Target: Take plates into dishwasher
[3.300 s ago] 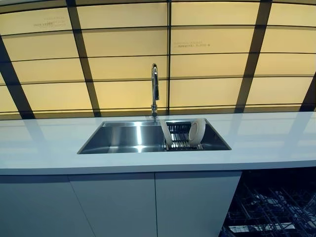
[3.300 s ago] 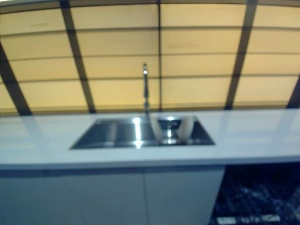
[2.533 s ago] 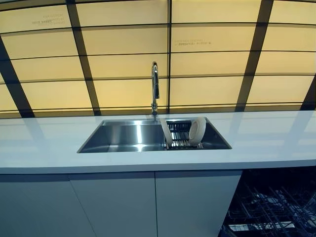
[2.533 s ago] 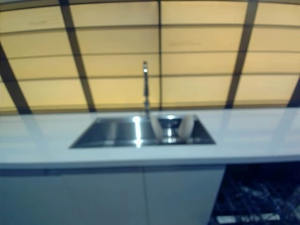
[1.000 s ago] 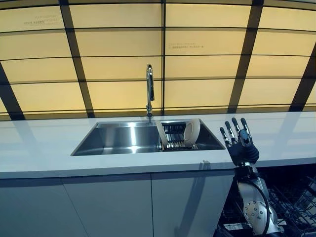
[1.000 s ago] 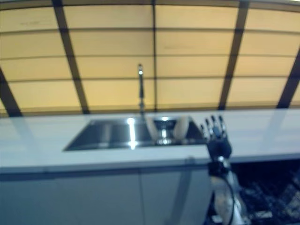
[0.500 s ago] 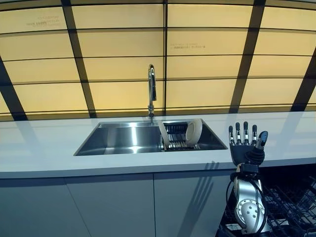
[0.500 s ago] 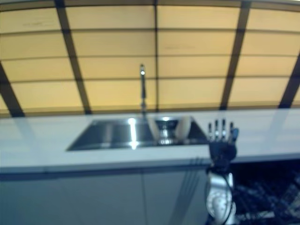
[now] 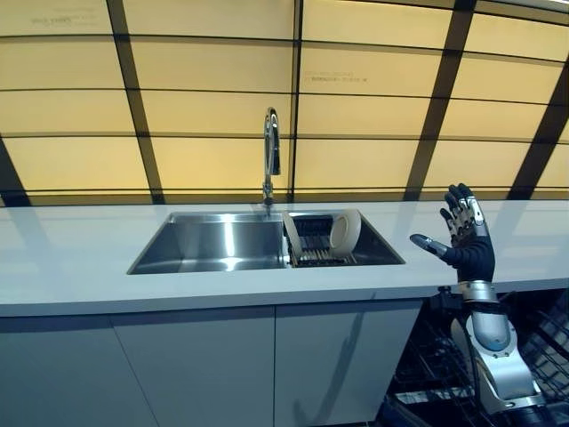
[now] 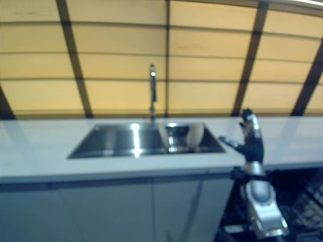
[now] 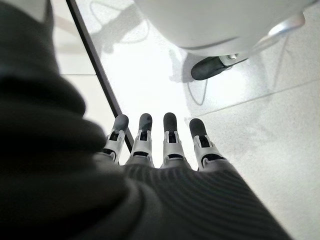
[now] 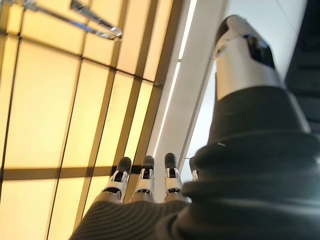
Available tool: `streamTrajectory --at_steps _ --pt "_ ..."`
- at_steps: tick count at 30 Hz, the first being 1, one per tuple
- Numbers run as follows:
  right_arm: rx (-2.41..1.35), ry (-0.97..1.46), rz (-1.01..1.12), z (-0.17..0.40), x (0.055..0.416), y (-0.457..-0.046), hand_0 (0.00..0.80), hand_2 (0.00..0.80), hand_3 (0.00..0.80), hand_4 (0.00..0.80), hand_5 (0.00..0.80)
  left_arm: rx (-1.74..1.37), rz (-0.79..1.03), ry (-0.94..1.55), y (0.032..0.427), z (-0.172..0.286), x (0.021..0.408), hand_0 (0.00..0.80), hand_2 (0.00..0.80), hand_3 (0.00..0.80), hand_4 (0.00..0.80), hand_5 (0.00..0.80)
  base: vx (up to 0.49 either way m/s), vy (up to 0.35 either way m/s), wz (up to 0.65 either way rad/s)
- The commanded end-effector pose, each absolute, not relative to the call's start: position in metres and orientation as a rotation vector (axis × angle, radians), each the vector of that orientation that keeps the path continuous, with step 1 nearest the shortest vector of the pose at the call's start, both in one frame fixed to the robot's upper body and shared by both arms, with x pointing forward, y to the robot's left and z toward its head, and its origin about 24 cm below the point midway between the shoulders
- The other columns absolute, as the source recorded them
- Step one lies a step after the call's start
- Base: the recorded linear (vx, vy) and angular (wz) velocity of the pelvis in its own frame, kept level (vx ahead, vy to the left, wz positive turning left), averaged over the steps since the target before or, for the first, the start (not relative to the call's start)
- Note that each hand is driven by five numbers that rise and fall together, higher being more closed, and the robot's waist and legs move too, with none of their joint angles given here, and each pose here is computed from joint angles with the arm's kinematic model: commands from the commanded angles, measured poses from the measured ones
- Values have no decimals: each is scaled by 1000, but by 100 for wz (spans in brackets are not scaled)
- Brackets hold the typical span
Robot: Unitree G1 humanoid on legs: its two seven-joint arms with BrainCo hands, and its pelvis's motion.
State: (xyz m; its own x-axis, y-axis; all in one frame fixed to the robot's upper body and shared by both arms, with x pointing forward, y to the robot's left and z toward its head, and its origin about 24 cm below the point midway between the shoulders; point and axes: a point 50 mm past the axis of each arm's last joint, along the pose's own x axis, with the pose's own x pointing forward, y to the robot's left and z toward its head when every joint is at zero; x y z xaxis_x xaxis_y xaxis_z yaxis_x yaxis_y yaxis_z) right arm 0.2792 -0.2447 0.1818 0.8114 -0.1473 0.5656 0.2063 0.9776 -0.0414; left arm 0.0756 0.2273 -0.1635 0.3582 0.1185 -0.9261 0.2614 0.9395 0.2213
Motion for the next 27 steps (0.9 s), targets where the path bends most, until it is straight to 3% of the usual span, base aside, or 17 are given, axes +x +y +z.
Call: streamTrajectory --at_steps 1,8,17,27 --pt "-36 -630 -195 202 284 -254 0 0 0 0 0 413 -151 1182 226 -161 93 0 0 0 0 0 -13 131 -20" --pt "-11 -513 -205 205 303 -263 0 0 0 0 0 460 -144 1208 242 -157 95 0 0 0 0 0 35 124 3" --pt "154 -278 -72 203 326 -288 0 0 0 0 0 473 -150 1246 247 -158 89 0 0 0 0 0 191 -37 -11" --pt "126 -275 -77 223 324 -296 0 0 0 0 0 482 -146 1274 254 -159 77 0 0 0 0 0 367 -155 46"
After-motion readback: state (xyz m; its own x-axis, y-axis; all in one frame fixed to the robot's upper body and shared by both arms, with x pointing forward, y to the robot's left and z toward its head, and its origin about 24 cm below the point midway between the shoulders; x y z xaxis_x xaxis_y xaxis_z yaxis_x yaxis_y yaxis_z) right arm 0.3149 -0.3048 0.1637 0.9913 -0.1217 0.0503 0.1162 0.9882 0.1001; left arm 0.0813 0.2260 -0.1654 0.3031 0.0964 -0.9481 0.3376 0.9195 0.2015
